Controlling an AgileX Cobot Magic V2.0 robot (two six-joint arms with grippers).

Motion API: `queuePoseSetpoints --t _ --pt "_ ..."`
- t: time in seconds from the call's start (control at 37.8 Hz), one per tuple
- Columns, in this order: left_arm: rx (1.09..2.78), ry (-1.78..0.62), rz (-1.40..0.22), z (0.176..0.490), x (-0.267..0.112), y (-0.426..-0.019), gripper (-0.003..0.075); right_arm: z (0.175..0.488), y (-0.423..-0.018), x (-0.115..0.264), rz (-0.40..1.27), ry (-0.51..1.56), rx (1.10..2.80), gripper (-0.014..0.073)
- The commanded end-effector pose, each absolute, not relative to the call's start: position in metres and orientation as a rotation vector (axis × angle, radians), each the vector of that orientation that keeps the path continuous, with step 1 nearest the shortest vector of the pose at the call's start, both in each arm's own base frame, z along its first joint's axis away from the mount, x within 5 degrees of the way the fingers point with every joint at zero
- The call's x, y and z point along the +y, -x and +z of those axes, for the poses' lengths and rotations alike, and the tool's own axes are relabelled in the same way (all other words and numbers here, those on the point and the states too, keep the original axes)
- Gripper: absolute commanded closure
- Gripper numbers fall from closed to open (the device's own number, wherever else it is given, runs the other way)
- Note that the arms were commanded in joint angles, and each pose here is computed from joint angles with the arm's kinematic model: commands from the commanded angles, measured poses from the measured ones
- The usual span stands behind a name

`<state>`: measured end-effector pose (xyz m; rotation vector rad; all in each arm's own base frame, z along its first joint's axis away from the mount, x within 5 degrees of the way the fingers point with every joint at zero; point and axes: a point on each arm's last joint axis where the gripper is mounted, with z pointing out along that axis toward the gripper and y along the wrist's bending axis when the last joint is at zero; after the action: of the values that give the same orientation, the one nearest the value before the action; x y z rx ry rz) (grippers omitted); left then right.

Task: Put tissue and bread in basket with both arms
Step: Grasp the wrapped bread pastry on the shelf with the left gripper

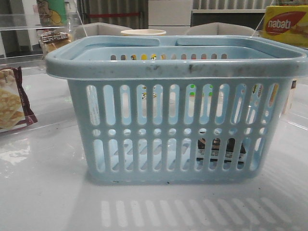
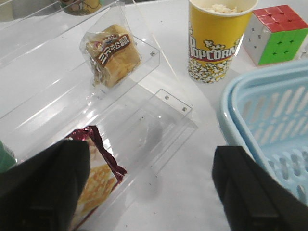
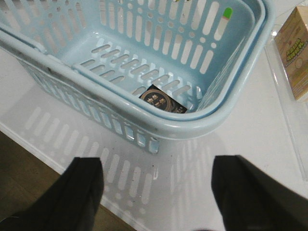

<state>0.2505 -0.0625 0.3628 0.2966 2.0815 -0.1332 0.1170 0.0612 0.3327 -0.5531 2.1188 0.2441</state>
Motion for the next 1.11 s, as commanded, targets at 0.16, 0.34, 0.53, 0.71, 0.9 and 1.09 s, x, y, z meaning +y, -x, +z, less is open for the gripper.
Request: queuePoseSetpoints --t 0.16,0.34,0.53,0.71,0.9,1.09 --pt "1.992 -0.202 -0.094 0.388 -0.055 -0.330 0.0107 0.347 -0.119 0.062 0.247 0.542 2.020 0.0019" --pt "2.049 -0.145 -0.082 0.373 -0.047 -0.388 0.0108 0.347 -0.119 0.062 0.247 0.542 2.020 0.0019" --pt "2.072 -0.133 -0.081 0.352 -0.048 -0.433 0.0108 0.347 -0.119 0.062 0.247 0.542 2.020 0.0019" --pt "2.073 -0.128 -0.081 0.326 -0.051 -0.468 0.0108 0.347 -0.119 0.062 0.247 0.542 2.020 0.0019" --pt "2.068 -0.129 -0.076 0.307 -0.052 -0.485 0.0125 0.347 -0.119 0.062 0.247 0.542 2.020 0.0019" --pt "2.073 -0.130 -0.074 0.301 -0.053 -0.487 0.0382 0.347 -0.119 0.062 0.247 0.542 2.020 0.0019"
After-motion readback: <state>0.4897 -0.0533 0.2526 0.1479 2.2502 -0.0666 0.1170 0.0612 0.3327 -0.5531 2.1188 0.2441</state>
